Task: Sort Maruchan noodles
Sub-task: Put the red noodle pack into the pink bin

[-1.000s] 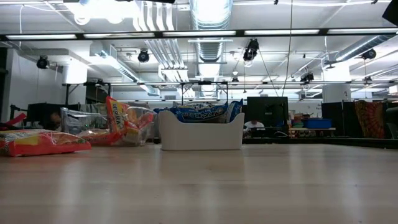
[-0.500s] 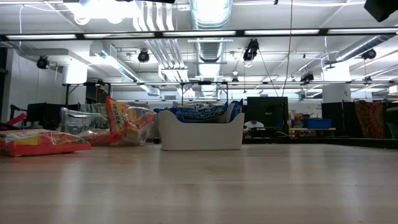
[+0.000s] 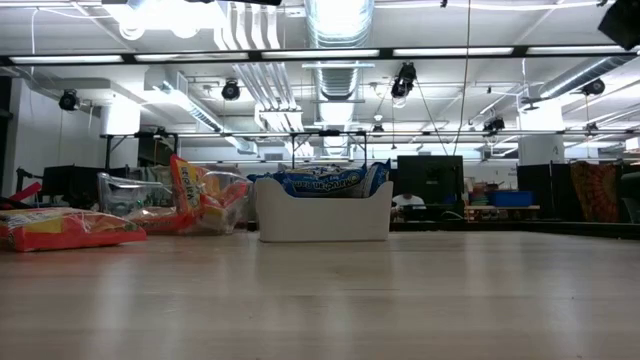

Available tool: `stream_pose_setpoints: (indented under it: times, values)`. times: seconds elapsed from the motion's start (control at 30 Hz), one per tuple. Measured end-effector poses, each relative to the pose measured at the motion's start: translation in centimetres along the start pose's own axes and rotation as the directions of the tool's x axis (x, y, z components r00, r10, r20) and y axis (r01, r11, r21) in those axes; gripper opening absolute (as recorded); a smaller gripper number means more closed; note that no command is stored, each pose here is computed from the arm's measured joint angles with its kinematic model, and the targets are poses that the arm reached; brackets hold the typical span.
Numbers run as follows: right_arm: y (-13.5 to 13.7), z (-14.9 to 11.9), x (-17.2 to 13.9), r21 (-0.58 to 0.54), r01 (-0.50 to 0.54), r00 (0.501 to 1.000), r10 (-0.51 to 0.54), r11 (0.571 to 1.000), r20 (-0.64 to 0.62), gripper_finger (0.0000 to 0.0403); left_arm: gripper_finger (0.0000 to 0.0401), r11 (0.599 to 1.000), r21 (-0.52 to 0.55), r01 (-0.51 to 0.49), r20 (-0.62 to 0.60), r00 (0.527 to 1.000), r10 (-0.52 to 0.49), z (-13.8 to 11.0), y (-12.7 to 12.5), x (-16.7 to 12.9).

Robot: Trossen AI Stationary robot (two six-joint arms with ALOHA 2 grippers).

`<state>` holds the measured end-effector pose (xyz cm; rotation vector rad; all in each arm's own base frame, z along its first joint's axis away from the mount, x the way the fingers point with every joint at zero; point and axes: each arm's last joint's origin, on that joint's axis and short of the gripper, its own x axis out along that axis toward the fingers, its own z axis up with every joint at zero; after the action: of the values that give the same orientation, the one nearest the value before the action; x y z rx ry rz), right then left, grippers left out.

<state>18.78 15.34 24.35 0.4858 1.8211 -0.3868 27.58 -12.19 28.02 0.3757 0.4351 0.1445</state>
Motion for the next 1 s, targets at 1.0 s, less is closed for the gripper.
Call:
stream_pose_setpoints:
  times: [1.0]
  values:
    - [2.8,1.6,1.3,-0.076,-0.122,0.992,0.12,0.99,-0.022,0.0024,0.0,1.0,-0.016,0.001,0.0,1.0,-0.001,0.0,0.0,0.0]
